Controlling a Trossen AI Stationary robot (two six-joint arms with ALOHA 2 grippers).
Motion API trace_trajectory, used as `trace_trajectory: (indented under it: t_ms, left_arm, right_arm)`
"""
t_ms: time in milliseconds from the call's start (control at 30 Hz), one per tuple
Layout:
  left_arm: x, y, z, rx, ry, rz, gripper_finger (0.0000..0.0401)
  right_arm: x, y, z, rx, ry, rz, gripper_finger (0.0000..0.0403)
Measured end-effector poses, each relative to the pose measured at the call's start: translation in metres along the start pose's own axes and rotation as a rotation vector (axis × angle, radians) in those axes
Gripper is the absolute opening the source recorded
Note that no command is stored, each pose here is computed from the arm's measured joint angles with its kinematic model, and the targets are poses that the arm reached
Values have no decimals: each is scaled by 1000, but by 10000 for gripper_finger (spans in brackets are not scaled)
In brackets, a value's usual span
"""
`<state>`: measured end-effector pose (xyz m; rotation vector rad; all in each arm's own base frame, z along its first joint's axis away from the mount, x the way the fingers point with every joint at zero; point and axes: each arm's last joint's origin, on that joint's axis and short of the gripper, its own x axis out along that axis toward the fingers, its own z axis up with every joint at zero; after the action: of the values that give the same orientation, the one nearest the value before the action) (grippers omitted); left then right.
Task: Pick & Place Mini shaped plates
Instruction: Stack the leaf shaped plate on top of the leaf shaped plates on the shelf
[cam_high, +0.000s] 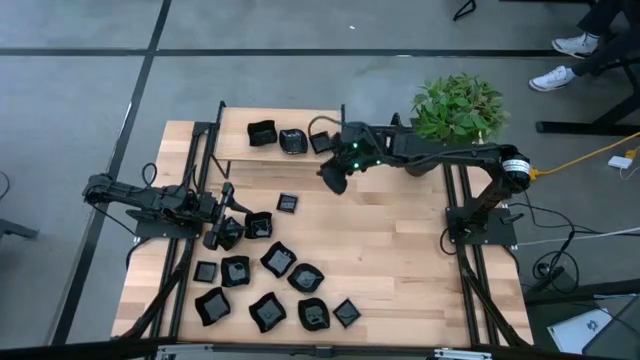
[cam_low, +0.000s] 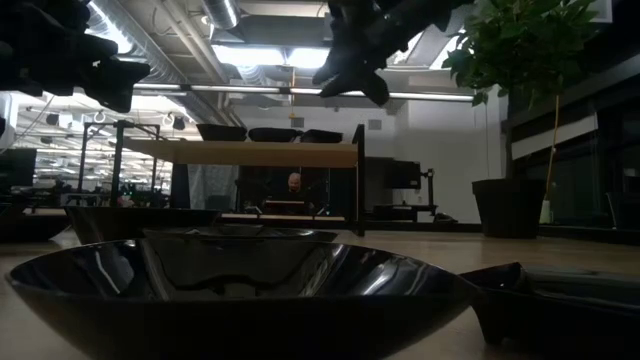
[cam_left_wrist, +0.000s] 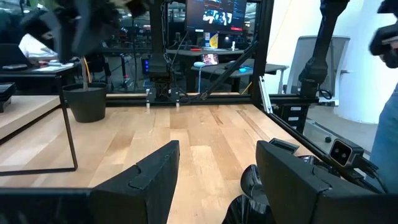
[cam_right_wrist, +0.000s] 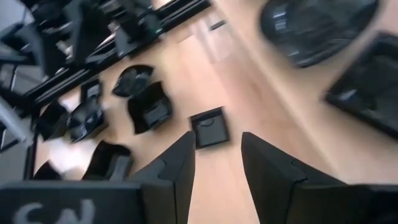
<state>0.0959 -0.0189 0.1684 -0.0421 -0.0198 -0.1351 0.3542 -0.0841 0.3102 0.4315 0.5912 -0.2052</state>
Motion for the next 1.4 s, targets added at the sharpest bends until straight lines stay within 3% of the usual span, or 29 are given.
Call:
trace_trajectory:
  t_ms: [367, 667, 1167, 1400]
  left_arm:
    - [0, 0, 0, 0, 0, 0, 207]
    - [0, 0, 0, 0, 0, 0, 208]
    - [0, 0, 0, 0, 0, 0, 208]
    - [0, 0, 0, 0, 0, 0, 208]
  right_arm:
    - [3, 58, -28, -122, 96, 117, 131]
    - [0, 89, -52, -183, 207, 164, 131]
    - [0, 113, -76, -241, 321, 226, 131]
    - [13, 121, -86, -344, 329, 255, 131]
